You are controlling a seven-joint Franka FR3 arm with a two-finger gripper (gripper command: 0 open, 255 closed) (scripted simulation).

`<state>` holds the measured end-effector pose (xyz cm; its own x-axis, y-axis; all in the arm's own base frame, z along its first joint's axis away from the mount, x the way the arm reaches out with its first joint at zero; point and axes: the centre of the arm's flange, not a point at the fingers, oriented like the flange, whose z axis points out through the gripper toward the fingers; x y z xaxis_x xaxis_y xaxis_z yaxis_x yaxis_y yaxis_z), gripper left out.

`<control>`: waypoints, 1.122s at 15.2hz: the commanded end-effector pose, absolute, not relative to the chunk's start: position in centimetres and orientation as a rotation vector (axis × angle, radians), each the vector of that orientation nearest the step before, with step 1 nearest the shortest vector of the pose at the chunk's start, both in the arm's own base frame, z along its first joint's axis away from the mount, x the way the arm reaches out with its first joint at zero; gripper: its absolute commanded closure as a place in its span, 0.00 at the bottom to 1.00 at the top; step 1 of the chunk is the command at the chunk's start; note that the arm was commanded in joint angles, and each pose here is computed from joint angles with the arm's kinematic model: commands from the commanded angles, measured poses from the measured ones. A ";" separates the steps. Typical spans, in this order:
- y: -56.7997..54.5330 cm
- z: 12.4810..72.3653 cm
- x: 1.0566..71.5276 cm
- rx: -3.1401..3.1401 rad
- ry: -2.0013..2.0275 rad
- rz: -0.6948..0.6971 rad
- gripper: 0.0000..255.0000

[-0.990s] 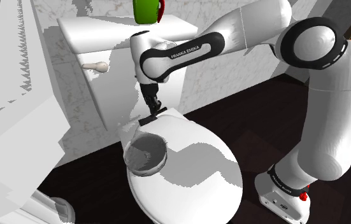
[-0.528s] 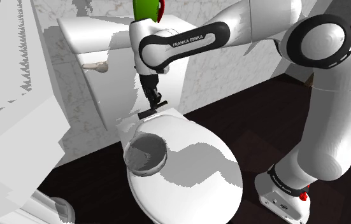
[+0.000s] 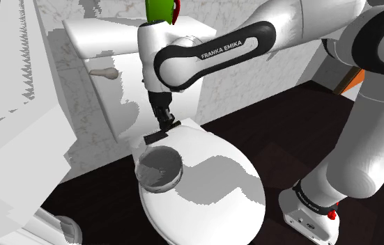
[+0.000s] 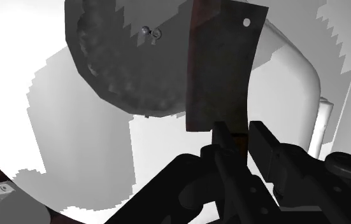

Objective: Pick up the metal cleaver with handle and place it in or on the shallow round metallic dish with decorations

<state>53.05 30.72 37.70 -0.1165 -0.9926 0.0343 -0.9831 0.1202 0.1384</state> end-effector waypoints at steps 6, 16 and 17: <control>35.3 37.6 46.6 2.003 -2.261 -0.122 1.00; 35.3 32.3 46.6 2.003 -2.261 -0.122 1.00; 35.3 31.8 46.6 2.003 -2.261 -0.122 1.00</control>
